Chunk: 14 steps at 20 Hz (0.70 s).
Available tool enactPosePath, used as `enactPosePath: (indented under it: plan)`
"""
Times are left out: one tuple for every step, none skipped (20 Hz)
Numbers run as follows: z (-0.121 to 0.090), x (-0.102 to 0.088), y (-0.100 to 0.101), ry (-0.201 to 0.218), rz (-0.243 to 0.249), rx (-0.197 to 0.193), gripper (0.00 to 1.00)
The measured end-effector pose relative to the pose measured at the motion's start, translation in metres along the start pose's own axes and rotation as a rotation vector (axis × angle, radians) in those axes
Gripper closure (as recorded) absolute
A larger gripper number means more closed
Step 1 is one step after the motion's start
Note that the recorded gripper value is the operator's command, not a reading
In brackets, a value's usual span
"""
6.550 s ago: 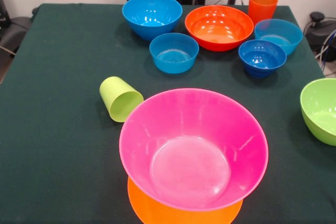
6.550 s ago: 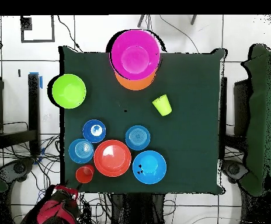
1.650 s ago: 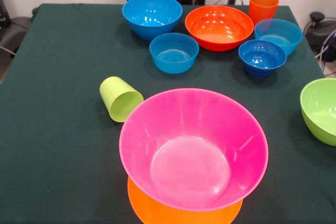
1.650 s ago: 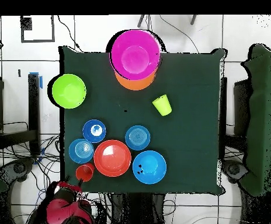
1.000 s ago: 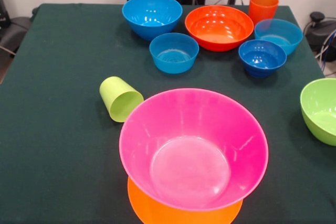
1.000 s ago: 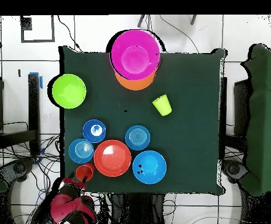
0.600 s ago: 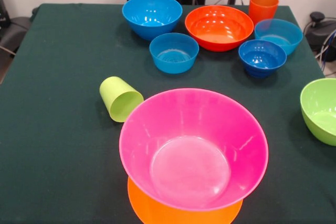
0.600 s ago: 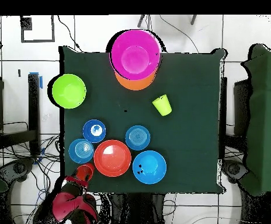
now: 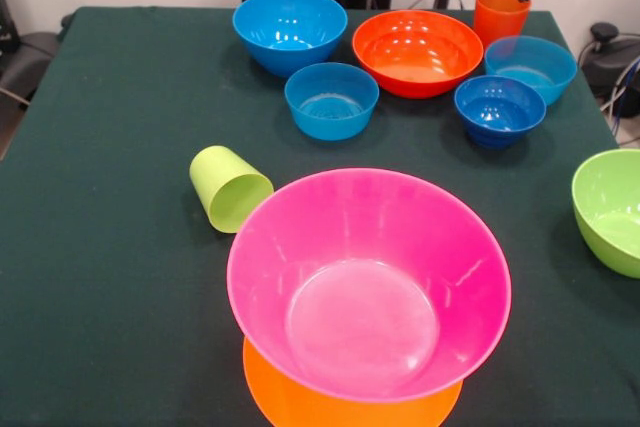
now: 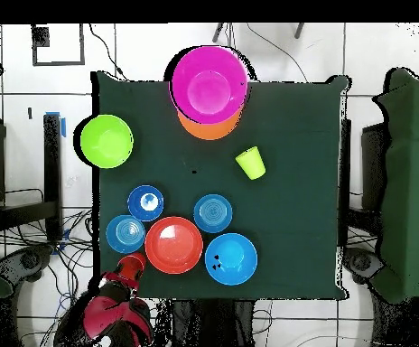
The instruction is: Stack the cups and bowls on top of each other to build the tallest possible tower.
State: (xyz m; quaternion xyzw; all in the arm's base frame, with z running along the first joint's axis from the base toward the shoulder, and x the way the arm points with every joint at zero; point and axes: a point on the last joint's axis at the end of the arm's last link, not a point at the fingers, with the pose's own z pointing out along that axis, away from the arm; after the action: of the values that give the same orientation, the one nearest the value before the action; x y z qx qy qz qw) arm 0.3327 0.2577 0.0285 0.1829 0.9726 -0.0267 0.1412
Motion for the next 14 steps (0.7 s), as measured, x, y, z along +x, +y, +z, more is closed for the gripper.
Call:
enactPosePath:
  plan:
    - [0.0007,0.0009,-0.0005,0.002,-0.001,0.002,0.0]
    - [0.0012,0.0015,-0.0009,0.003,-0.002,0.003,0.0]
    - [0.0014,0.0018,-0.0011,0.003,-0.002,0.004,0.0]
    - [0.0014,0.0023,-0.0009,0.004,-0.003,0.004,0.0]
    - [0.0013,0.0024,-0.0006,0.003,-0.004,0.004,0.0]
    - [0.0012,0.0028,-0.0005,0.003,-0.005,0.003,0.0]
    - [0.0012,0.0031,-0.0003,0.004,-0.006,0.003,0.0]
    - [0.001,0.0035,-0.0001,0.004,-0.007,0.003,0.0]
    - [0.0009,0.004,0.0002,0.003,-0.008,0.002,0.0]
    - [0.0008,0.0044,0.0004,0.004,-0.009,0.002,0.0]
    - [0.0007,0.0046,0.0006,0.004,-0.01,0.002,0.0]
    - [0.0006,0.005,0.0008,0.003,-0.011,0.002,0.0]
    - [0.0005,0.0054,0.0012,0.003,-0.012,0.0,0.0]
    - [0.0005,0.0055,0.0016,0.003,-0.012,-0.001,0.0]
